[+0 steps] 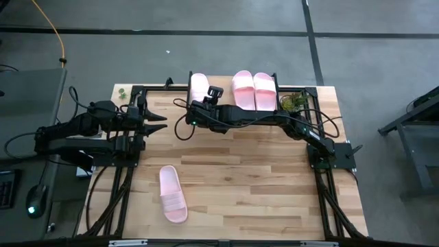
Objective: Pick and place slides into the shelf
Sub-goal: Put the pink slide on the shelf
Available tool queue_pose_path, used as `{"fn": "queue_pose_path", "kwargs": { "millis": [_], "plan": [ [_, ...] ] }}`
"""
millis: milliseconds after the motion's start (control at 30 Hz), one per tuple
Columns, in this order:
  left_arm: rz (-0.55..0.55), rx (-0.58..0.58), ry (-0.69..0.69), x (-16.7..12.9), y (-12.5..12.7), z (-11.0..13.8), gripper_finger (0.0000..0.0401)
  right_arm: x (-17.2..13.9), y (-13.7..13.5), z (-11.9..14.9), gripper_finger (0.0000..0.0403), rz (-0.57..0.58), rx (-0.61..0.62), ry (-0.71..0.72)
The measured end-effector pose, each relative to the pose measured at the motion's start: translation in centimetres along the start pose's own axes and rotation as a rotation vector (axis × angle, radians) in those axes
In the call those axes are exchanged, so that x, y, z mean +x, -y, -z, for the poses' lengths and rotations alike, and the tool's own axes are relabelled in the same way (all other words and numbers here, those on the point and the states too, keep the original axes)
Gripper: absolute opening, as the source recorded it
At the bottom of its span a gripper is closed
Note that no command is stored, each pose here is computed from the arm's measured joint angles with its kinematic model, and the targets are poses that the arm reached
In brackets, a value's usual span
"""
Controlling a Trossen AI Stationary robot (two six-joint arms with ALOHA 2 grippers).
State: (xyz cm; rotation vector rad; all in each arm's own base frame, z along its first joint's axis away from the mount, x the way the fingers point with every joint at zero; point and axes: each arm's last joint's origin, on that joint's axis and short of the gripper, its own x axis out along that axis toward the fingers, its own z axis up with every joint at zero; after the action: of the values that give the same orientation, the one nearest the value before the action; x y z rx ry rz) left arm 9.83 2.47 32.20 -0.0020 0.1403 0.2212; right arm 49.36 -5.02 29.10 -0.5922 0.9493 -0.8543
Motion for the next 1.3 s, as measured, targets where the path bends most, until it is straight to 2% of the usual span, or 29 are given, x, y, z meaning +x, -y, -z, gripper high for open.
{"fn": "queue_pose_path", "kwargs": {
  "millis": [233, 400, 500, 667, 933, 1133, 1300],
  "plan": [
    [0.0, 0.0, 0.0, 0.0, 0.0, 0.0, 0.0101, 0.2, 0.1, 0.0, 0.0, -0.019, 0.006, 0.0],
    [0.0, 0.0, -0.001, 0.0, 0.0, 0.0, 0.0101, 0.8, 0.2, 0.2, 0.0009, -0.121, 0.011, 0.0],
    [0.0, 0.0, -0.001, 0.0, 0.0, 0.0, 0.0101, 1.1, 0.3, 0.5, 0.0034, -0.159, 0.012, -0.012],
    [0.0, 0.0, 0.0, 0.0, 0.0, 0.0, 0.0101, 1.5, 0.5, 0.6, 0.0097, -0.166, 0.032, -0.02],
    [0.0, 0.0, -0.001, 0.0, 0.0, 0.0, 0.0101, 1.7, 0.8, 0.7, 0.0189, -0.103, 0.045, -0.037],
    [0.0, 0.0, -0.002, 0.0, 0.0, 0.0, 0.0101, 1.4, 0.6, 0.6, 0.023, -0.096, 0.034, -0.032],
    [0.0, 0.0, -0.003, 0.0, 0.0, 0.0, 0.0101, 0.6, 0.2, 0.4, 0.0241, -0.072, -0.004, -0.018]
  ]
}}
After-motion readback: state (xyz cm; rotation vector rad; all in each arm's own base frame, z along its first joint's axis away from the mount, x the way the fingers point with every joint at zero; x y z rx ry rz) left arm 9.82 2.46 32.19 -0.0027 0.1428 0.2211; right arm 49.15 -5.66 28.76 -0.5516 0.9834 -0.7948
